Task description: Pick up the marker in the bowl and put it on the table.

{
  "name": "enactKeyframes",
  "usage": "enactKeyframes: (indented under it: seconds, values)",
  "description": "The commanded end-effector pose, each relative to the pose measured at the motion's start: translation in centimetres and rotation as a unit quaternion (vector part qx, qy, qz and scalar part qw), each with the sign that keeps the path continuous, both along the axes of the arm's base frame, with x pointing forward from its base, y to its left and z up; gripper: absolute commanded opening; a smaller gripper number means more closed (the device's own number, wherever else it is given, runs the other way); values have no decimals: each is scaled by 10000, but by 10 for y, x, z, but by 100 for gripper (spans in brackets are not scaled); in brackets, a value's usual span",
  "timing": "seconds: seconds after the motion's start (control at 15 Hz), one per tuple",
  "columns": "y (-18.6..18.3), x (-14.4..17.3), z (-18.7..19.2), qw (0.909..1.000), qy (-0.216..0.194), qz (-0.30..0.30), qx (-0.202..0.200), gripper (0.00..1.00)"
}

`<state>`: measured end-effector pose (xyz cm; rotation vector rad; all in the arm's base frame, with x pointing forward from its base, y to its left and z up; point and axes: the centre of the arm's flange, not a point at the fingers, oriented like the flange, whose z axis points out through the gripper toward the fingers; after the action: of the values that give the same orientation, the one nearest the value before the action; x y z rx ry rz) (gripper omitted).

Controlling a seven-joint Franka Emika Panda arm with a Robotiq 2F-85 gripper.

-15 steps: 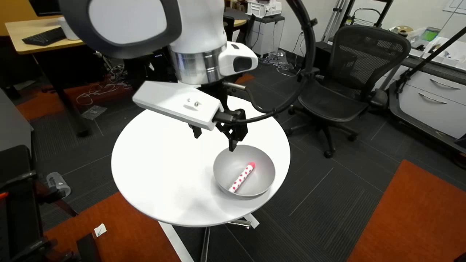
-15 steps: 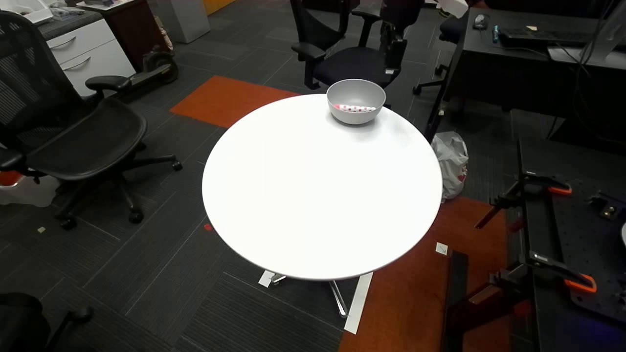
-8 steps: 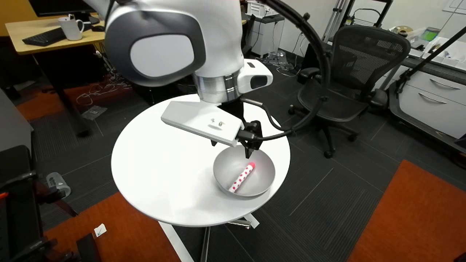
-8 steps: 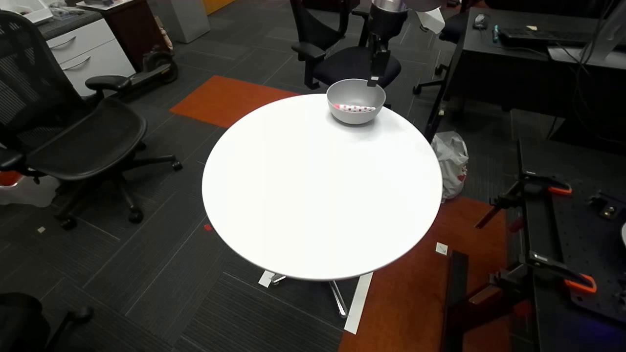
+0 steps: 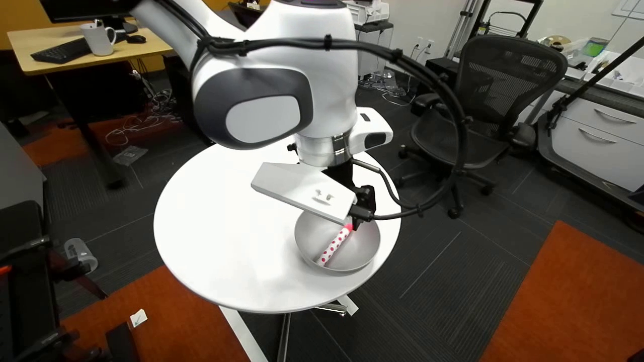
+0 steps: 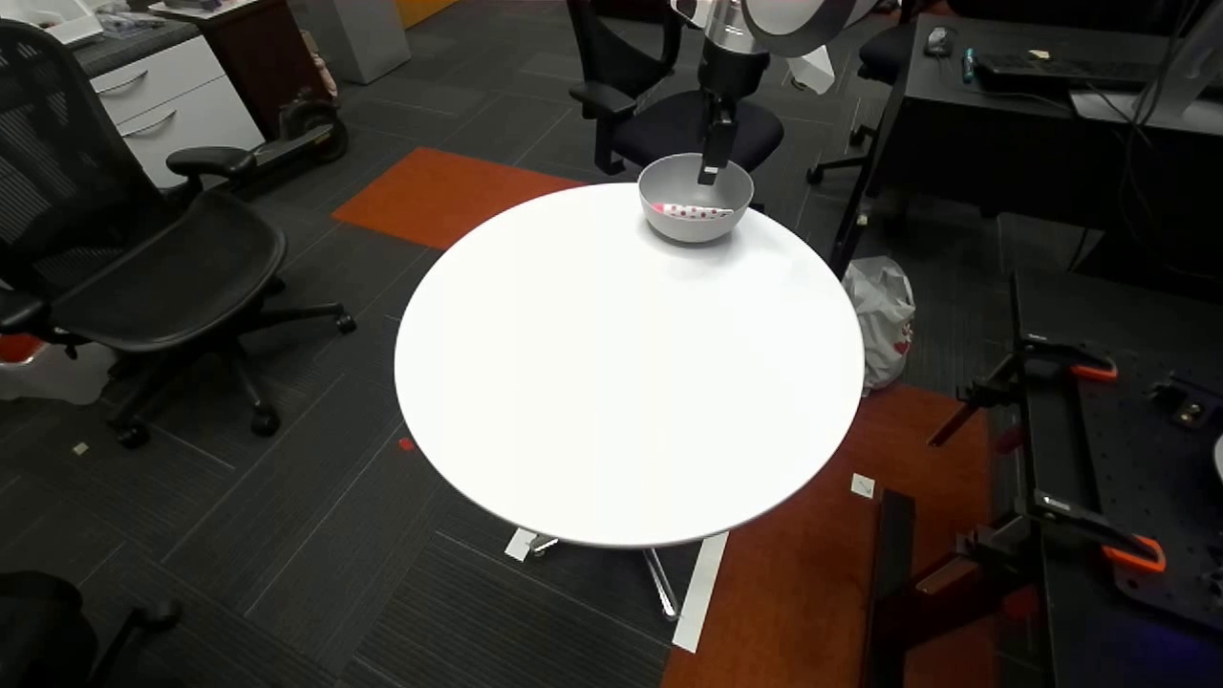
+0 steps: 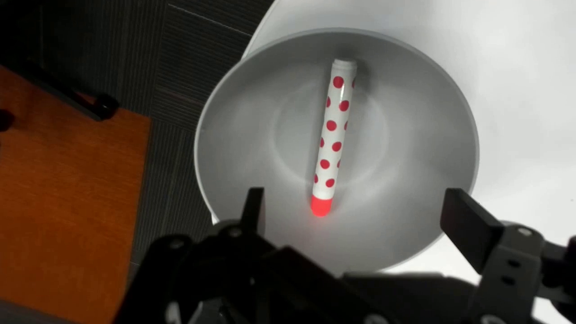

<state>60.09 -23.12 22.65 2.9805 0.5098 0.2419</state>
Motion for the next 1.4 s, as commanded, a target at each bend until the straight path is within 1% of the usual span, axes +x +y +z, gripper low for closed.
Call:
enactKeyframes:
  seconds: [0.0, 0.27, 0.8, 1.33]
  values:
    - [-13, 18, -10, 9999, -80, 112, 66, 100]
    - [-11, 25, -24, 9998, -4, 118, 133, 100]
    - [-8, 29, -57, 9994, 246, 117, 190, 100]
    - [-11, 35, -73, 9990, 371, 109, 236, 100]
